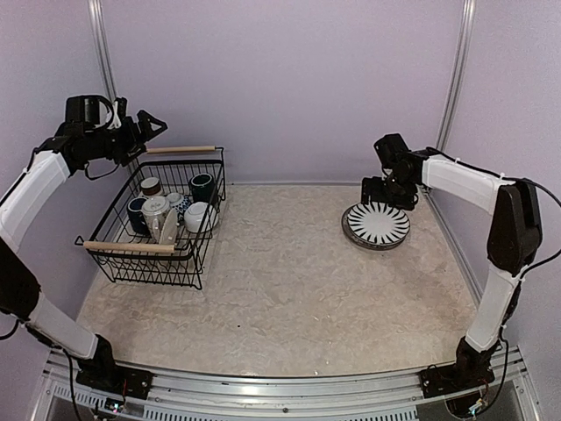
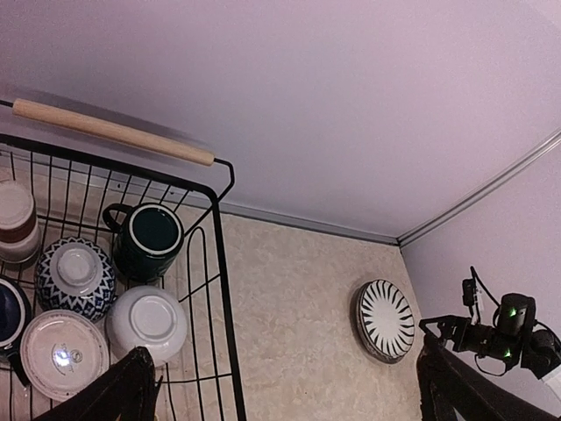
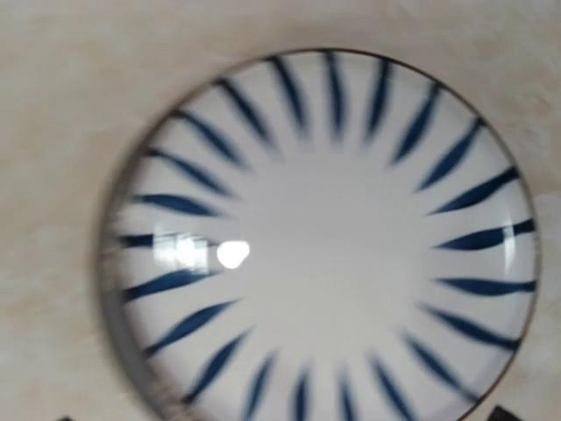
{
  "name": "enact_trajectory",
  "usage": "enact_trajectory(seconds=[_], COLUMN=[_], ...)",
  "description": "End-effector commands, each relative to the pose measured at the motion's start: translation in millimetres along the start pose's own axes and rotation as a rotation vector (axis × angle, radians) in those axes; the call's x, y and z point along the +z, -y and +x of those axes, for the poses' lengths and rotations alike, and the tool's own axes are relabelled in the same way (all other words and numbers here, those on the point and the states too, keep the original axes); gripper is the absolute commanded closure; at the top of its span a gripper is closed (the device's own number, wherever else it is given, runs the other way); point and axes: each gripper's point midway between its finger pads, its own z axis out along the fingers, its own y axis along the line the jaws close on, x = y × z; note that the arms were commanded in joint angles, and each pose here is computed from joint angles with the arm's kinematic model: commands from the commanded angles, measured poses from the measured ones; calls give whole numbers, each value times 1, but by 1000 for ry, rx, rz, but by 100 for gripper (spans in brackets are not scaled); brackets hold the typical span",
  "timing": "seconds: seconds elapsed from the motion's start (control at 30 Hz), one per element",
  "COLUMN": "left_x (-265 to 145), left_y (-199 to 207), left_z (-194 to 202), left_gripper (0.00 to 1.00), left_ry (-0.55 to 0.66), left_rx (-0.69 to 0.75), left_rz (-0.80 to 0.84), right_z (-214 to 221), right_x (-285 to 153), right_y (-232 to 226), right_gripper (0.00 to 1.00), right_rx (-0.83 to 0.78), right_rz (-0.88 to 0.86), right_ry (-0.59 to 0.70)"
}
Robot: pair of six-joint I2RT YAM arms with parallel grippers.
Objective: Unload the mixed dishes from the dish rack
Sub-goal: Place the plate with another plate, then grab the plate from the dish rack.
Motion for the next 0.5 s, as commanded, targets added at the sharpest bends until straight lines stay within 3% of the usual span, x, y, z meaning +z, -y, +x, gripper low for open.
enact_trajectory(seconds=[0.0,0.47], left_x=[-11,3], left_y=[16,11], left_z=[-6,2], left_gripper=[1,2], left_ry=[14,-49], left_rx=[-4,-70], left_rz=[39,66], right_z=[9,45], right_x=[-21,-52], right_y=[-8,-1], right_gripper=[0,0], right_rx=[34,144], right_rz=[20,-92], right_ry=[17,153])
